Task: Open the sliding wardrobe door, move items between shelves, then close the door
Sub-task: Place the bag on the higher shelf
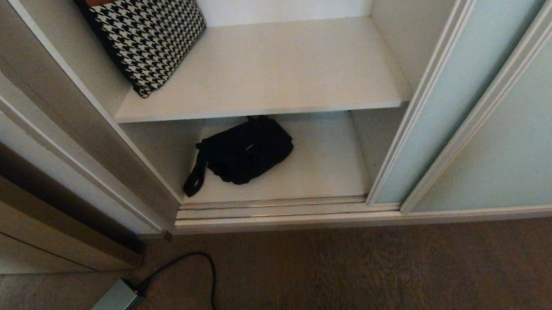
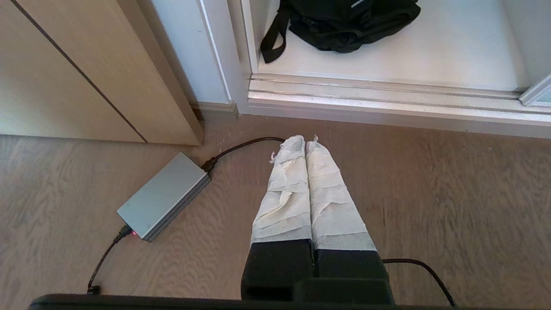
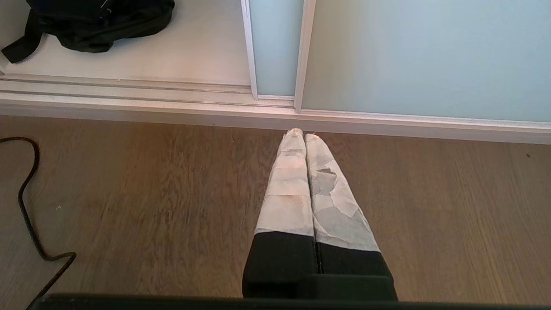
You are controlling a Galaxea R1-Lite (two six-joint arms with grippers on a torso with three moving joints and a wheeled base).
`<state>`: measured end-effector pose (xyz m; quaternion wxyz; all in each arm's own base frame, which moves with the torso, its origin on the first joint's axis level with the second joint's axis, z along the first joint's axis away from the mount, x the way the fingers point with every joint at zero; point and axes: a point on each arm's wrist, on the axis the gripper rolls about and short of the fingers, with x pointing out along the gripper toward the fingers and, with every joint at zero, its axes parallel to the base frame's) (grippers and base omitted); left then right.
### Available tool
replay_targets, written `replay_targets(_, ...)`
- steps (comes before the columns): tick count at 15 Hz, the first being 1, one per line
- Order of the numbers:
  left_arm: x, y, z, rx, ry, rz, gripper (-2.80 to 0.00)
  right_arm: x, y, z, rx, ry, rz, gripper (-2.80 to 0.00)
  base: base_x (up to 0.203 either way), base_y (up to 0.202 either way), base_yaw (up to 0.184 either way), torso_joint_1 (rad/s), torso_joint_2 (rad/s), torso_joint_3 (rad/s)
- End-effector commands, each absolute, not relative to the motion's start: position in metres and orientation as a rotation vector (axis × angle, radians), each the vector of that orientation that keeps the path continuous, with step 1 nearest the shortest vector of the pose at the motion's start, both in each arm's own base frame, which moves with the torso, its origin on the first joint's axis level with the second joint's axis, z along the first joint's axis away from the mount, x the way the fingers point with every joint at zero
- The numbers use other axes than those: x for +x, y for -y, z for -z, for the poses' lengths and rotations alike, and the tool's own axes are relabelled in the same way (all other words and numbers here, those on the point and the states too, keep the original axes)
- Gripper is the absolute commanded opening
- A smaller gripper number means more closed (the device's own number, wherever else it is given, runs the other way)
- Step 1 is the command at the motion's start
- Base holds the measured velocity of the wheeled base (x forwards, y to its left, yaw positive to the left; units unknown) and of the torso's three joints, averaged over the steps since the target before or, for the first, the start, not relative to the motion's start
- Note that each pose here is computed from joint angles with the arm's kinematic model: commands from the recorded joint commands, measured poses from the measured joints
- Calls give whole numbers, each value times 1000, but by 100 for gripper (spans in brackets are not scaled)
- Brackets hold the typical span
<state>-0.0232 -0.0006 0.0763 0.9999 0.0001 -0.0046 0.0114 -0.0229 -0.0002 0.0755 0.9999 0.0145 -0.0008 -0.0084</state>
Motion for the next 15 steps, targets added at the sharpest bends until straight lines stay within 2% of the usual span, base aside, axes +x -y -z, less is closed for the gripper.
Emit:
replay_targets(1,-23,1,-76,-1,3,-23,-280,-23,0,-75,29,0,17,-280,0,0,0,0,0,0)
replay_targets(10,-23,1,-76,-1,4,-24,-280,-23,0,-75,29,0,17,-280,0,0,0,0,0,0)
replay_targets(15,-23,1,-77,3,5,-22,-280,-23,0,-75,29,-1,17,-280,0,0,0,2,5,-138)
